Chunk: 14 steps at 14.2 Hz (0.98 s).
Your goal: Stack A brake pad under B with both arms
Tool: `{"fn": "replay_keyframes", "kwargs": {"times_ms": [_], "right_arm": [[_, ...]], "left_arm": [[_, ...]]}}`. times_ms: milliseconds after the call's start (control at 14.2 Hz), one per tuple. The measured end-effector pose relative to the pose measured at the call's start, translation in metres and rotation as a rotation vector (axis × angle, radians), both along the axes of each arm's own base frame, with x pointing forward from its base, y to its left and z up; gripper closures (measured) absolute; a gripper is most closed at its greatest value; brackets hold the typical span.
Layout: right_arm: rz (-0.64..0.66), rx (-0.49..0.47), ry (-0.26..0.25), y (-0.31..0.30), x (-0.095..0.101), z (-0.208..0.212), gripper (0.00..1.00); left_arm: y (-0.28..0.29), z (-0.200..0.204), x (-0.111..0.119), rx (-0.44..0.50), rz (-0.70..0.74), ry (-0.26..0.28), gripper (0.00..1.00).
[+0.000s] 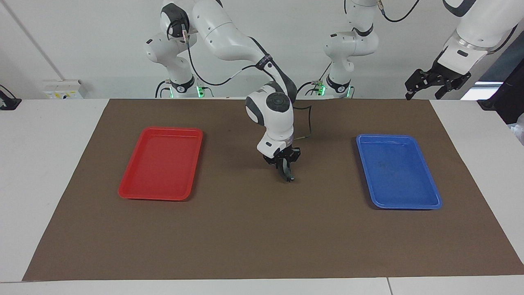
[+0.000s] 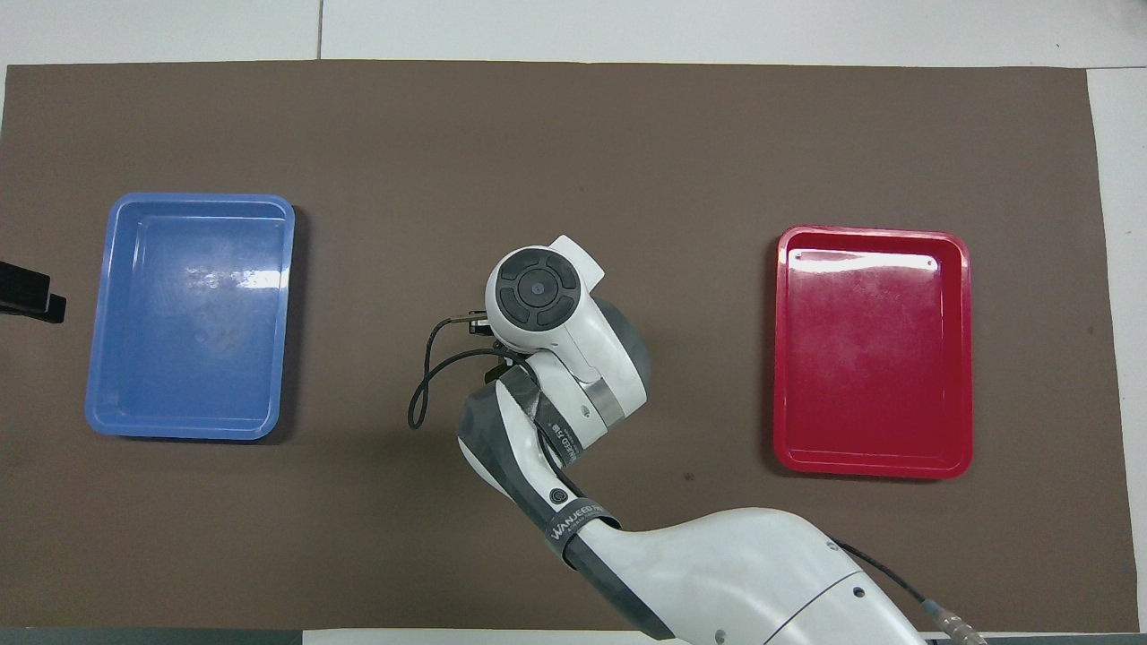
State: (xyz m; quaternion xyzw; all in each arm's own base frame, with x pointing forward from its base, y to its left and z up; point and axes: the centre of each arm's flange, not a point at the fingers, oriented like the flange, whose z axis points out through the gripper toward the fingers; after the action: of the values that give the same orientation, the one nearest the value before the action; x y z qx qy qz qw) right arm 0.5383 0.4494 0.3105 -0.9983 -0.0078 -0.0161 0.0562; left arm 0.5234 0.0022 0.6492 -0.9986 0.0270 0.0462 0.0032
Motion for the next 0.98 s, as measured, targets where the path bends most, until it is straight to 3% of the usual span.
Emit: {"fn": "replay_keyframes", "kwargs": {"times_ms": [982], "right_arm": [[0.017,-0.012,0.02,0.001,-0.018,-0.012,0.57]], "left_arm": [[0.0,-0.005,0.0,0.002,0.02,0.009,0.0]]}}
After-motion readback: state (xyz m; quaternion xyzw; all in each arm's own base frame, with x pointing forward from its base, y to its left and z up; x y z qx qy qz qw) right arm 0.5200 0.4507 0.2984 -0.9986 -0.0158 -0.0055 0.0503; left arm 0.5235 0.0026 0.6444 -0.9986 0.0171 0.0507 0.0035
